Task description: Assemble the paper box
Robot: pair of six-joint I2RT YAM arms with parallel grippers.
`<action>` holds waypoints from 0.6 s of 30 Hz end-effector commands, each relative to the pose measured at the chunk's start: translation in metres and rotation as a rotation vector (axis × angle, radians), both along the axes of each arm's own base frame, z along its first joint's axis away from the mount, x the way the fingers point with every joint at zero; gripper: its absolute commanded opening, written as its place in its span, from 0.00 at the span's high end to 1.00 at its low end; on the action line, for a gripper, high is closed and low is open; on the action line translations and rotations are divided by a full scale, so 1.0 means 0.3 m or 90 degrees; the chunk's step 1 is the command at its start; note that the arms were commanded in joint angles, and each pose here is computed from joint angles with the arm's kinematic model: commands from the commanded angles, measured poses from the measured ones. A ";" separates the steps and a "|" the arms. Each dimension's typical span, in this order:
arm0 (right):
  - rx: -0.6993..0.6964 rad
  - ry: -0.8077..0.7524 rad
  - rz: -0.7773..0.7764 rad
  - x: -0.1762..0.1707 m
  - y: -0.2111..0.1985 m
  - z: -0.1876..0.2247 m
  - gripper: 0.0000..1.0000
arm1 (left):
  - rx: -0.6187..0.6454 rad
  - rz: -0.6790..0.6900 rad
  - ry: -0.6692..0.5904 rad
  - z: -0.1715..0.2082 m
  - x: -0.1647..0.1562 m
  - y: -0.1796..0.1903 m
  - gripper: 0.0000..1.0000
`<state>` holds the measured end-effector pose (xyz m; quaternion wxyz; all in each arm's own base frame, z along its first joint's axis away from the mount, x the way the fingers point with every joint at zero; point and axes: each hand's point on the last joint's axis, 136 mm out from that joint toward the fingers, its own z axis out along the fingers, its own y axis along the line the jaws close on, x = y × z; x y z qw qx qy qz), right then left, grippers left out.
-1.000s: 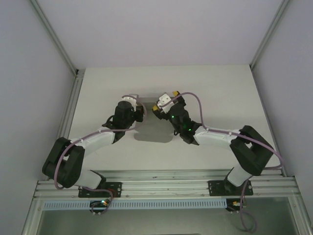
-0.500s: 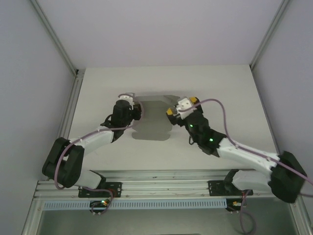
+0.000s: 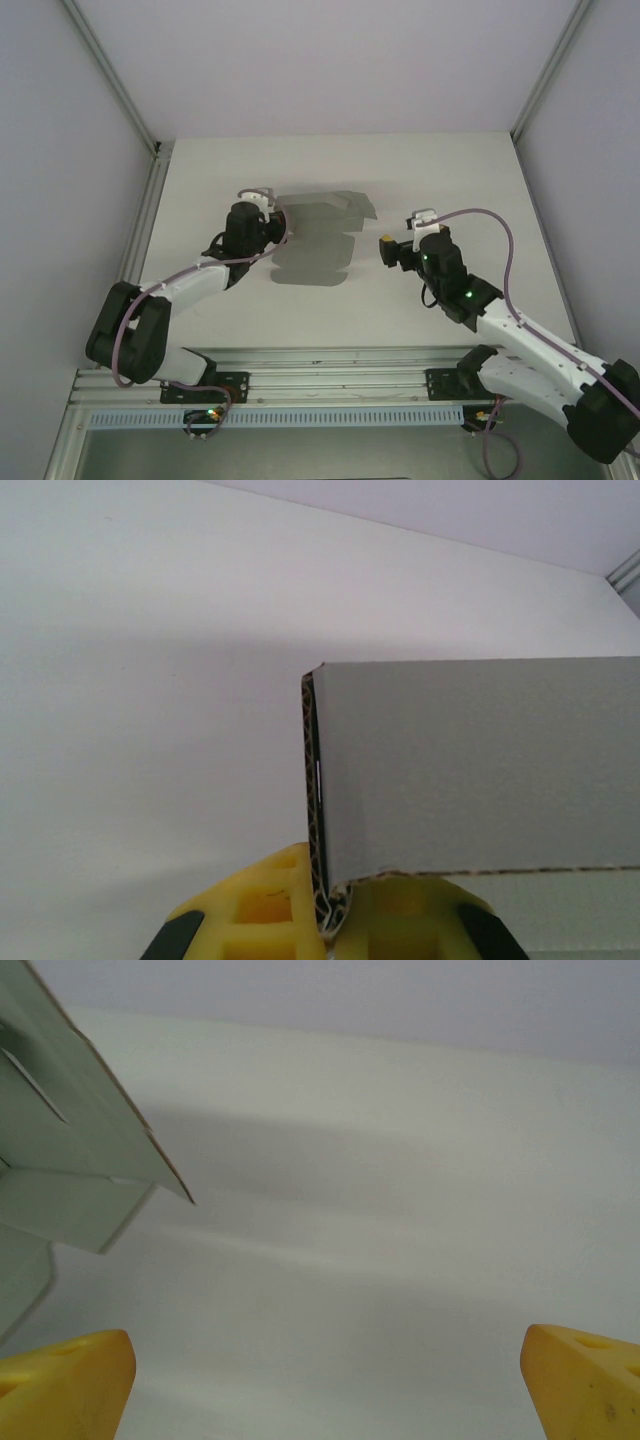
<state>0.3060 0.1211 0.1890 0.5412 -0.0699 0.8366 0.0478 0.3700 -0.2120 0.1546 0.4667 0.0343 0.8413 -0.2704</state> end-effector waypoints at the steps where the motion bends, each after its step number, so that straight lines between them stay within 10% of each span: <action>1: 0.041 0.034 0.035 0.021 0.064 -0.012 0.00 | -0.044 -0.025 -0.036 0.079 -0.007 -0.023 1.00; 18: 0.009 0.003 0.118 0.198 0.230 0.048 0.00 | -0.052 -0.050 -0.047 0.095 -0.027 -0.047 1.00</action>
